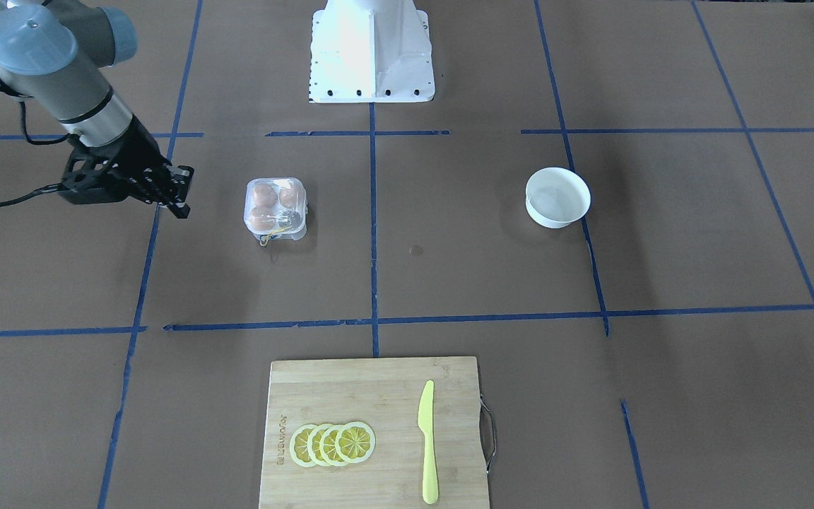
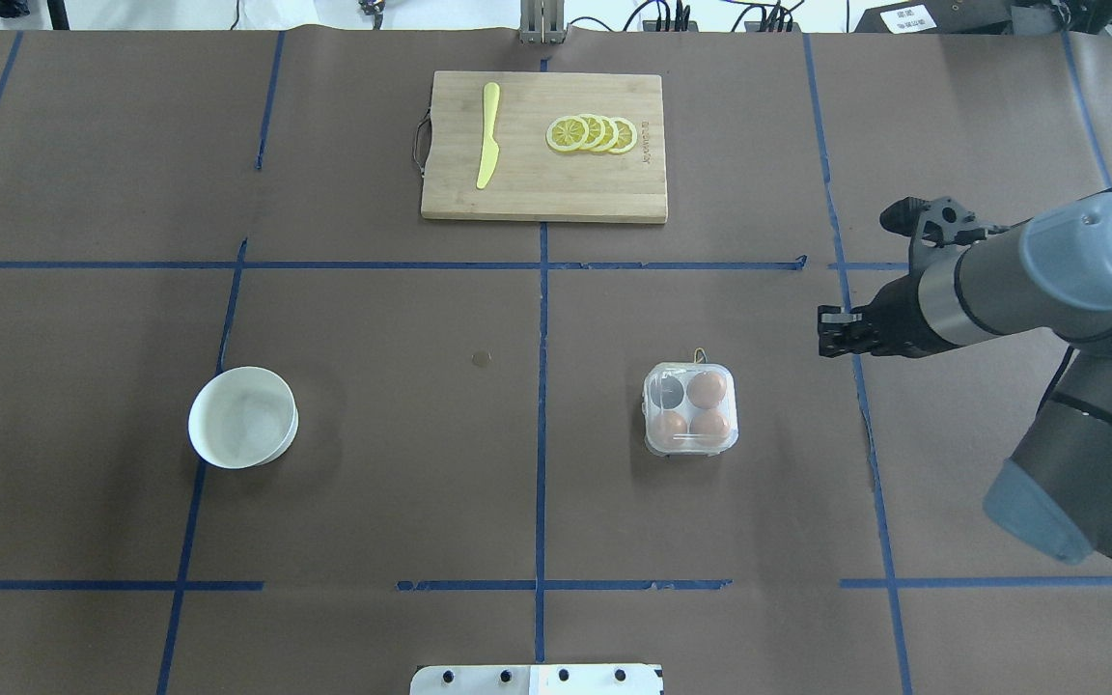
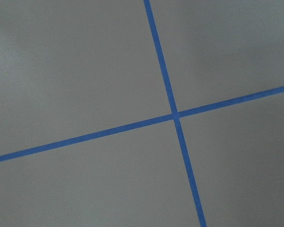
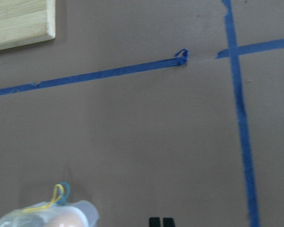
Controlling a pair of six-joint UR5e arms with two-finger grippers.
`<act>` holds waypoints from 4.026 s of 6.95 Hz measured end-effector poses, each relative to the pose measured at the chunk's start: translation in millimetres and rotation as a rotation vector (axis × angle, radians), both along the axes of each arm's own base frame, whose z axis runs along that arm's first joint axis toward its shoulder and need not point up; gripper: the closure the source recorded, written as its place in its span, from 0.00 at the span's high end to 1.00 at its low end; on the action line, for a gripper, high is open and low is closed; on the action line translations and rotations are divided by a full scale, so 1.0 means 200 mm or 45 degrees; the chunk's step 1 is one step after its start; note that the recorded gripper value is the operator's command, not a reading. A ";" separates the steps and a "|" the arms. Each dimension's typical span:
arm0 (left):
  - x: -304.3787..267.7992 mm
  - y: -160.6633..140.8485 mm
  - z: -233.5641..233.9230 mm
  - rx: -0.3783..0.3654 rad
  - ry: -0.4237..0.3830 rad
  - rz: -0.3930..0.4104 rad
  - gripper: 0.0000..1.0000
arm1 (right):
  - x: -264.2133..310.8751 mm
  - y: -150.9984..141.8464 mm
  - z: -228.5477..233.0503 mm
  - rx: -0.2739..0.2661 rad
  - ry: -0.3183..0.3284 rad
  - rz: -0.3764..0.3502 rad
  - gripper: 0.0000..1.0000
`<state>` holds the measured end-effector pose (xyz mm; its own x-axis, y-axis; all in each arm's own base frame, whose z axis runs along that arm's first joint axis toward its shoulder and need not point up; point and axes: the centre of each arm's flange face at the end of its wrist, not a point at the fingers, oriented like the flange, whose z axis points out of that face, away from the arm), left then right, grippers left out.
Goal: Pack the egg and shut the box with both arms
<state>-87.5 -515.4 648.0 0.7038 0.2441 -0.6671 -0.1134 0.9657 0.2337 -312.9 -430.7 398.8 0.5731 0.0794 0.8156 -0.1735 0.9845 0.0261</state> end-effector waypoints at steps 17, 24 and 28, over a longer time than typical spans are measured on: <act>0.00 0.00 0.01 0.002 -0.008 0.002 1.00 | 1.83 -0.10 1.14 0.053 0.325 -0.273 1.00; 0.01 0.08 0.02 0.012 -0.001 0.004 1.00 | 1.83 -0.09 1.16 0.035 0.326 -0.267 1.00; 0.01 0.09 0.03 0.000 -0.002 0.001 1.00 | 1.82 -0.10 1.19 0.019 0.323 -0.269 1.00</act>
